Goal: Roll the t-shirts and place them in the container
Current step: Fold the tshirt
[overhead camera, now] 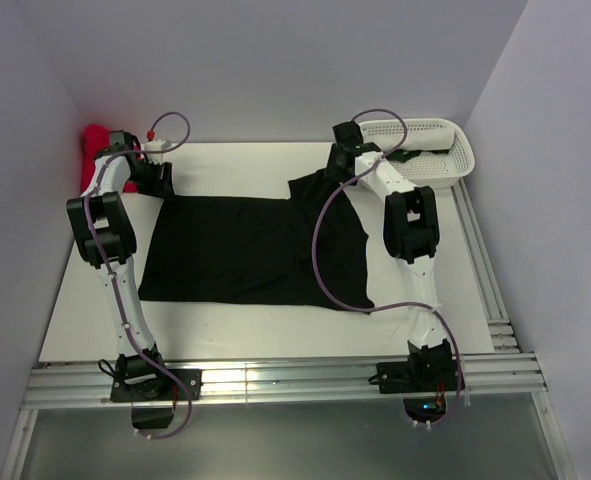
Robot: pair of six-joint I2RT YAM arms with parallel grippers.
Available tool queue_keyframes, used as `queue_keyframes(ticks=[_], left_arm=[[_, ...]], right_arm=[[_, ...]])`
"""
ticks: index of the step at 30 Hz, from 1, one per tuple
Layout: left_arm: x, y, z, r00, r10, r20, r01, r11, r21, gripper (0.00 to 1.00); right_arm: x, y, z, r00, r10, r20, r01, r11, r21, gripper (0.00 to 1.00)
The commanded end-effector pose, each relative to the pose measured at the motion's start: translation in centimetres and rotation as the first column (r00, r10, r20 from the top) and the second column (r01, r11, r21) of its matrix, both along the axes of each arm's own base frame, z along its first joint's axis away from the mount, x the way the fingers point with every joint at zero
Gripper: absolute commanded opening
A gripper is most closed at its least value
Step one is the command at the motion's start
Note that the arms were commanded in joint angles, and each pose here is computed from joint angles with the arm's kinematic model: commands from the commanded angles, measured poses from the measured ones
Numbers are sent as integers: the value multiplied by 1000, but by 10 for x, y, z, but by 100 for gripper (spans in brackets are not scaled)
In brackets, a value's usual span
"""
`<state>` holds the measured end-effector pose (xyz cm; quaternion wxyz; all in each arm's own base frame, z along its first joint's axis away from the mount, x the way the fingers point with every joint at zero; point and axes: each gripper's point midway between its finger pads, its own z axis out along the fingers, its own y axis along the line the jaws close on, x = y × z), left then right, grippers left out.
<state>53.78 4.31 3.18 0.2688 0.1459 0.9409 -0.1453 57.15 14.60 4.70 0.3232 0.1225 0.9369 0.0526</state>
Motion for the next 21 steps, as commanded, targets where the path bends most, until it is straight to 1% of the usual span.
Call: queue_keyframes(ticks=[1,5,10,11,13,14,16,18,19,20,21], left_arm=[[1,-9,14,1000,-11,27,12,999,-36,54],[1,-12,14,1000,-9,25,11,999,-53,49],[1,-13,12,1000,-13,20,15,998,-56,43],[0,-14,12,1000,-16,19,17,998,-57,40],[0,-16,13,1000,-18,20,20,998,-63,37],[0,-17,14,1000,-20,20,21,998,-65,33],[0,-18,17,999,-22,26,23,997,-68,31],[-1,-18,19,999,-20,28,22,997,-69,26],[0,-19,21,999,-21,32,24,997,-70,25],[0,-20,23,999,-21,33,23,997,-71,22],[0,-20,24,999,-22,36,24,997,-70,20]], right_arm=[[9,0,7,1000,11,26,-11,1000,-5,55],[12,1,1,1000,17,9,-17,1000,-12,53],[15,2,3,1000,20,19,-20,1000,-10,52],[15,2,3,1000,19,20,-19,1000,-11,50],[16,2,3,1000,21,19,-21,1000,-11,47],[16,3,2,1000,22,19,-22,1000,-7,45],[16,5,1,1000,25,17,-25,1000,4,40],[16,6,1,1000,22,17,-22,1000,12,35],[17,6,1,1000,21,20,-21,1000,14,31],[16,6,0,1000,20,17,-21,1000,15,26],[16,6,0,1000,17,19,-18,1000,14,23]])
